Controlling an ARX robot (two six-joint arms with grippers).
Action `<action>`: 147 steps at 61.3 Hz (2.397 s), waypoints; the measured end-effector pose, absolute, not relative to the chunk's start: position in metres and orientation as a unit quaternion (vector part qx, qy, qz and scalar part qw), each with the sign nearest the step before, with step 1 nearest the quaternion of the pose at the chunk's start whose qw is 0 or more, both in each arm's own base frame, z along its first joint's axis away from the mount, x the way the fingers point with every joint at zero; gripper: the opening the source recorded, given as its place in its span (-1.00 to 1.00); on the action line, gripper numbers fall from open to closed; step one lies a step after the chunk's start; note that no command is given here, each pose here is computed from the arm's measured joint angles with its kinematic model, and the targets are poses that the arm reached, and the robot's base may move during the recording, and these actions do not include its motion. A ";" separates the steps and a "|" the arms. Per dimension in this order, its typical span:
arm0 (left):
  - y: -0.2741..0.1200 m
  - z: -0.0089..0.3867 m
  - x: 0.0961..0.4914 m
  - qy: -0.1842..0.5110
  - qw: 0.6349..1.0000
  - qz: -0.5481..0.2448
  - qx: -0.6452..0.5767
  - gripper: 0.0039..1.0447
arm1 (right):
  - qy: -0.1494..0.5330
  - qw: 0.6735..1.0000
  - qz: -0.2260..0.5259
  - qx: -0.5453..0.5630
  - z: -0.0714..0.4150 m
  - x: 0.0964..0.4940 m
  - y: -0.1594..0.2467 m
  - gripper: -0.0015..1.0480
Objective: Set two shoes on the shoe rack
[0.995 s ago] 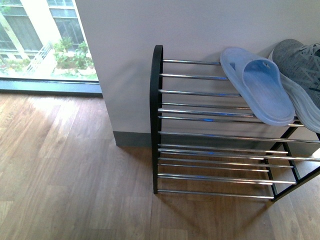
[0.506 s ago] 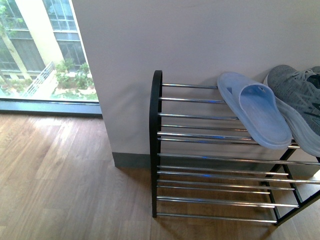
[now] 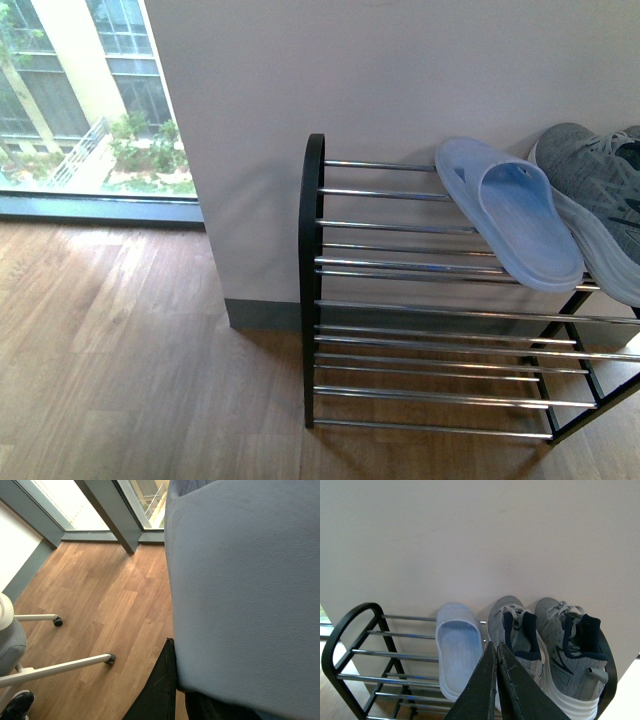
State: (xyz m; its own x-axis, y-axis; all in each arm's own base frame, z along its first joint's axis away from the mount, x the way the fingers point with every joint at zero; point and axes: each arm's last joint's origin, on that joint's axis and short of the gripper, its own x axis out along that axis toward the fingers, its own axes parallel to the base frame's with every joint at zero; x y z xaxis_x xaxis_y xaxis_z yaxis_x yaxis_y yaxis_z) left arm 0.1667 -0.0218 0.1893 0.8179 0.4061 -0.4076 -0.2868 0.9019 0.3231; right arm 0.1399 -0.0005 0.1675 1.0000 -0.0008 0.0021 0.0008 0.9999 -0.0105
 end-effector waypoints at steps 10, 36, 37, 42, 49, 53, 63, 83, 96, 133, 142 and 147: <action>-0.022 0.189 0.167 0.240 0.945 0.183 0.124 -0.97 | -0.004 1.000 -0.002 -0.005 0.170 0.134 0.000 -0.97; -0.022 0.189 0.167 0.239 0.945 0.183 0.124 -0.97 | -0.009 1.000 -0.002 -0.005 0.173 0.121 0.000 -0.97; -0.022 0.189 0.167 0.239 0.945 0.183 0.124 -0.97 | -0.010 1.000 -0.002 -0.005 0.173 0.121 0.000 -0.97; -0.022 0.189 0.167 0.239 0.945 0.183 0.124 -0.97 | -0.010 1.000 -0.002 -0.005 0.173 0.118 0.000 -0.97; -0.022 0.189 0.167 0.239 0.945 0.183 0.124 -0.97 | -0.011 1.000 -0.002 -0.005 0.173 0.115 0.000 -0.97; -0.022 0.189 0.167 0.239 0.945 0.183 0.124 -0.97 | -0.010 1.000 -0.002 -0.005 0.173 0.114 0.000 -0.97; -0.022 0.189 0.167 0.239 0.945 0.183 0.124 -0.97 | -0.011 1.000 -0.002 -0.005 0.173 0.111 0.000 -0.97; -0.022 0.189 0.167 0.239 0.945 0.183 0.124 -0.97 | 0.005 1.000 -0.002 -0.005 0.168 0.100 0.000 -0.97; -0.022 0.189 0.167 0.239 0.945 0.183 0.124 -0.97 | -0.008 1.000 -0.002 -0.005 0.170 0.097 0.000 -0.97; -0.021 0.189 0.167 0.239 0.945 0.187 0.125 -0.97 | -0.008 1.000 0.000 -0.005 0.170 0.097 0.000 0.25; -0.021 0.189 0.167 0.239 0.945 0.186 0.124 -0.97 | -0.008 1.000 0.001 -0.005 0.170 0.097 0.000 0.72; -0.022 0.190 0.167 0.231 0.946 0.196 0.113 -0.97 | -0.008 1.000 0.000 -0.005 0.170 0.097 0.000 0.85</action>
State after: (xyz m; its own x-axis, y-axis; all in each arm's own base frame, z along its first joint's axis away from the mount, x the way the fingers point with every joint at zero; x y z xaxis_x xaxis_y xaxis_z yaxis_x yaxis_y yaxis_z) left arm 0.1673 -0.0222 0.1899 0.8164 0.4228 -0.3933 -0.3182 0.8977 0.3047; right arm 0.0968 -0.0002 0.1699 0.9999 0.0000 0.0170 0.0002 0.9999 -0.0105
